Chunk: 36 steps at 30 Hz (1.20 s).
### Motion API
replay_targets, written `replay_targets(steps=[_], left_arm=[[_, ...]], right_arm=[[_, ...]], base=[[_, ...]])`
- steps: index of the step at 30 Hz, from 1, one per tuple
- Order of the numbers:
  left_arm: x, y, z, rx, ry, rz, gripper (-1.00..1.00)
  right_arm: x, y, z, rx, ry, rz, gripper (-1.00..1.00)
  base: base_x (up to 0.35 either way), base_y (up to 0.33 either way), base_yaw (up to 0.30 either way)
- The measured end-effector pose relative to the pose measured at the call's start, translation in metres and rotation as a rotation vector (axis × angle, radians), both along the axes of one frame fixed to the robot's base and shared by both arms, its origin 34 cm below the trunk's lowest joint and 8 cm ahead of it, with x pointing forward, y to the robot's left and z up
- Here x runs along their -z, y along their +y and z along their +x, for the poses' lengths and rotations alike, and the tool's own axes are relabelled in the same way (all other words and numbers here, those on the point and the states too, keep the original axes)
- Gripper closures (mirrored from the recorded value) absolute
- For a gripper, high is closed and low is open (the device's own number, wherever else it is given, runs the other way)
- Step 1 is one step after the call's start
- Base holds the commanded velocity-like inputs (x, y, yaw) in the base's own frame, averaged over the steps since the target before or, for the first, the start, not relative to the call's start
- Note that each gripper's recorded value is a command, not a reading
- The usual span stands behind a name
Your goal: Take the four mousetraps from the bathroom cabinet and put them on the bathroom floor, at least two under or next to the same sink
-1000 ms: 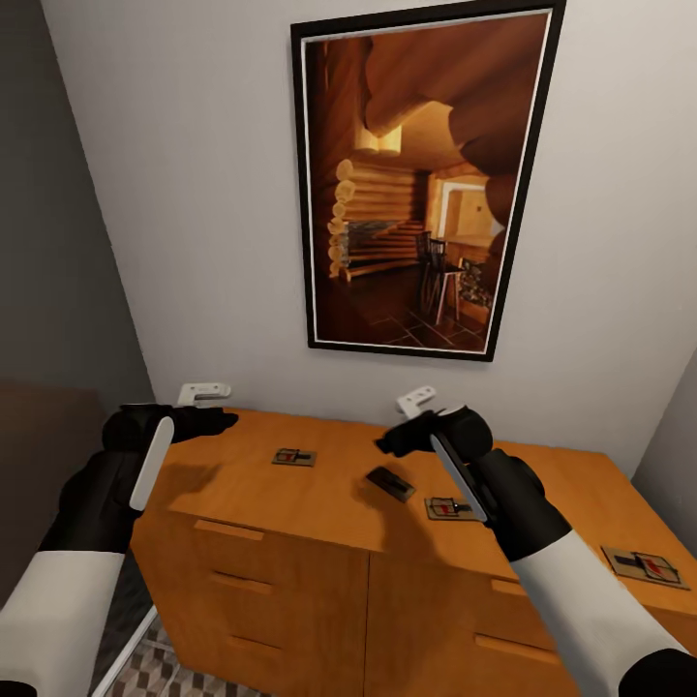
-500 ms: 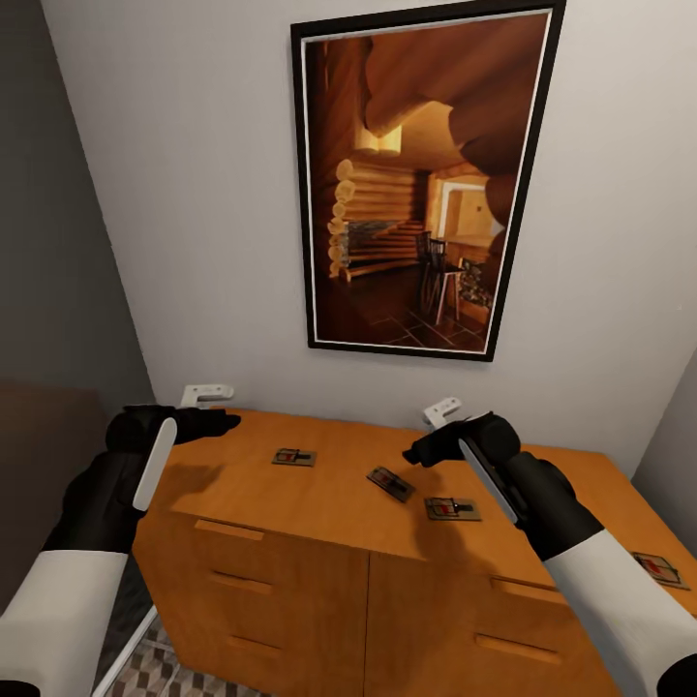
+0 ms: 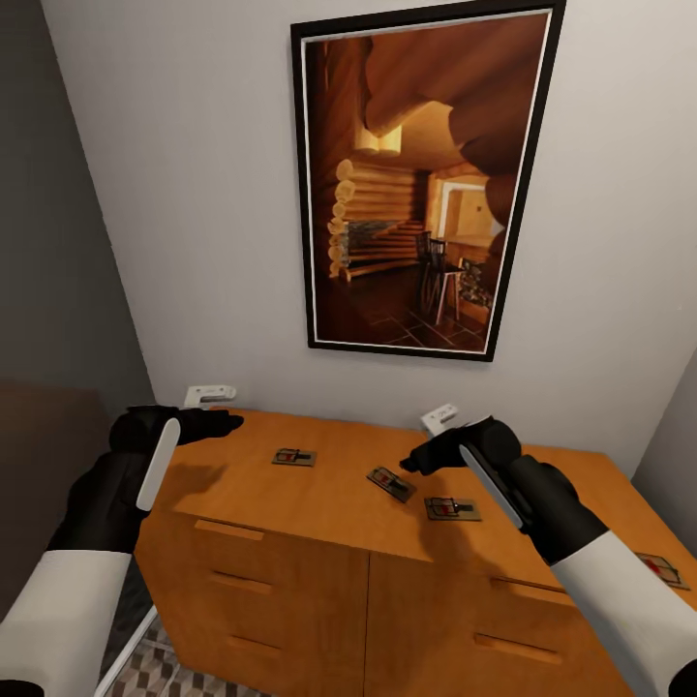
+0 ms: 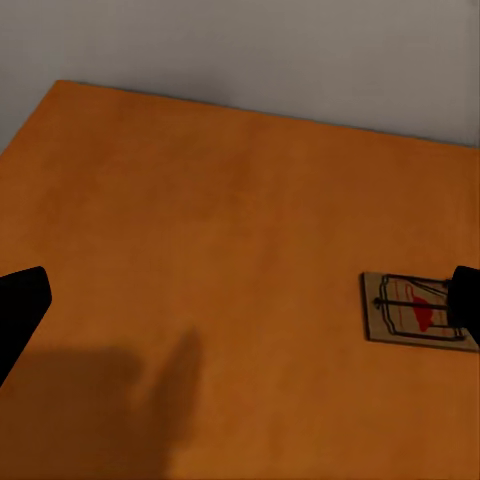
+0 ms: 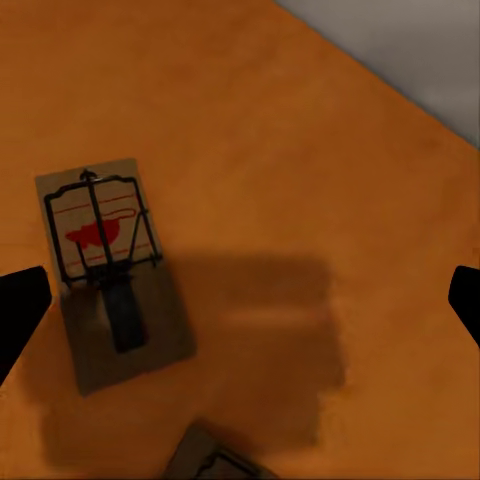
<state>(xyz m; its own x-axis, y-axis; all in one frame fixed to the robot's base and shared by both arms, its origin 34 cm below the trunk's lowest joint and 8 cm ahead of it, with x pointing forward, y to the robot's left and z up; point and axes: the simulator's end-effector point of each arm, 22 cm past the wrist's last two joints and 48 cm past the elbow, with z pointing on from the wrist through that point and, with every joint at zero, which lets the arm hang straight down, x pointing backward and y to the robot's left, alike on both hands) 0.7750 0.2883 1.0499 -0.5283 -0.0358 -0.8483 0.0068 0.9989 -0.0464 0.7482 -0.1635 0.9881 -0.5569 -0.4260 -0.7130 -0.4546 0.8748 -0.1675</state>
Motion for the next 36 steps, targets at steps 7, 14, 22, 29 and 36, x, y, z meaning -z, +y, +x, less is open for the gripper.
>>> replay_targets(steps=[7, 14, 22, 29, 36], left_arm=[[0.0, -0.001, 0.0, 0.001, 0.0, -0.001, -1.0], [0.0, -0.001, 0.0, 0.001, 0.0, -0.001, -1.0], [0.0, -0.001, 0.0, 0.001, 0.0, -0.001, -1.0], [0.0, -0.001, 0.0, 0.002, 0.0, -0.002, -1.0], [0.0, -0.002, 0.0, 0.002, -0.001, -0.002, -1.0]], right_arm=[[0.001, 0.014, -0.006, -0.031, 0.014, 0.024, -1.0], [0.0, 0.025, -0.009, -0.05, 0.022, 0.054, -1.0], [-0.001, 0.03, -0.01, -0.059, 0.02, 0.055, -1.0], [-0.002, 0.031, -0.011, -0.063, 0.018, 0.055, -1.0], [-0.003, 0.032, -0.011, -0.062, 0.017, 0.06, -1.0]], base=[[0.0, 0.0, 0.0], [0.0, 0.0, 0.0], [0.0, 0.0, 0.0], [0.0, 0.0, 0.0], [0.0, 0.0, 0.0]])
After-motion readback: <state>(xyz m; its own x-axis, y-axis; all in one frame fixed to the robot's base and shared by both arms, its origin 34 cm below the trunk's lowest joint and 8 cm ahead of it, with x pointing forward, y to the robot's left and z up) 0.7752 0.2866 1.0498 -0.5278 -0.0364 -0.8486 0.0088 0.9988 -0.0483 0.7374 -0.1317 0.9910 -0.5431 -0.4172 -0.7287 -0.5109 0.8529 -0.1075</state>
